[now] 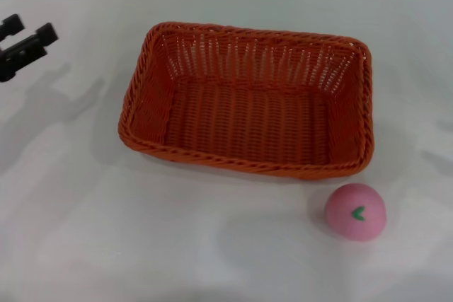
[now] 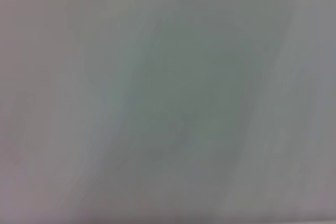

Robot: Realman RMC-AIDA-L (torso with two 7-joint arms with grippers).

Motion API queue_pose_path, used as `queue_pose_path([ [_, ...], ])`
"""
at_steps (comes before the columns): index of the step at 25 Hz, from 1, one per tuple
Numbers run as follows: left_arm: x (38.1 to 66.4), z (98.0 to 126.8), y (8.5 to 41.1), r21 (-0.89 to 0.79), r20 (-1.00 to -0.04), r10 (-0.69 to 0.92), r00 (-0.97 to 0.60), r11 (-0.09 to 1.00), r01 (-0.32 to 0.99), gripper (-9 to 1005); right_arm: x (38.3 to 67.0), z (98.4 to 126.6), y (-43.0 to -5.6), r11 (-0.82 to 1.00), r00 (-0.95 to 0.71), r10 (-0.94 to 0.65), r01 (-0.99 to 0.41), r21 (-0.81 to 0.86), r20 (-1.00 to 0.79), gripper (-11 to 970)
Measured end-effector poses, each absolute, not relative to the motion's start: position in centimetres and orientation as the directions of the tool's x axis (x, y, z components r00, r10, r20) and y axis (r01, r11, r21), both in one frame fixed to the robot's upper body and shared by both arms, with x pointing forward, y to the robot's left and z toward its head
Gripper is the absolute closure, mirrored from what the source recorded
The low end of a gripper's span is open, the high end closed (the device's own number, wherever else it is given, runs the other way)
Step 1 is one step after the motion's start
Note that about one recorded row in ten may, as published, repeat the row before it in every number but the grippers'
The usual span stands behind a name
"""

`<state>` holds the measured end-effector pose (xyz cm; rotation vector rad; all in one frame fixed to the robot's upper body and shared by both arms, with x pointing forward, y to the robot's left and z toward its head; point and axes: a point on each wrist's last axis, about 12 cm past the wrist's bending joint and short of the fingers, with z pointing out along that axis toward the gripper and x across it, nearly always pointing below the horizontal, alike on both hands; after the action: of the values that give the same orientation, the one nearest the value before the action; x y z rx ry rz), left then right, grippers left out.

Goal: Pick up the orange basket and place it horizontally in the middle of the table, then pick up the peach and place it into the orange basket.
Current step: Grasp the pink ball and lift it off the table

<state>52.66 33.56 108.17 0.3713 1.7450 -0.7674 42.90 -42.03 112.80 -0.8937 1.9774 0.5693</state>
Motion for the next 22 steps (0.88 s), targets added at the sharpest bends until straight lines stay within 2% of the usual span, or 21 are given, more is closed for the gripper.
queue_pose_path([
  [10, 50.4, 107.8, 34.2, -0.241, -0.968, -0.14, -0.207, 0.736, 0.632, 169, 44.6, 112.7, -39.3, 0.497, -0.46, -0.467, -0.843, 0.205, -0.756, 259],
  [22, 49.8, 107.4, 33.8, -0.22, -0.974, -0.128, -0.186, 0.721, 0.656, 168, 46.6, 108.5, -33.9, 0.347, -0.504, -0.536, -0.863, 0.367, -0.677, 263],
])
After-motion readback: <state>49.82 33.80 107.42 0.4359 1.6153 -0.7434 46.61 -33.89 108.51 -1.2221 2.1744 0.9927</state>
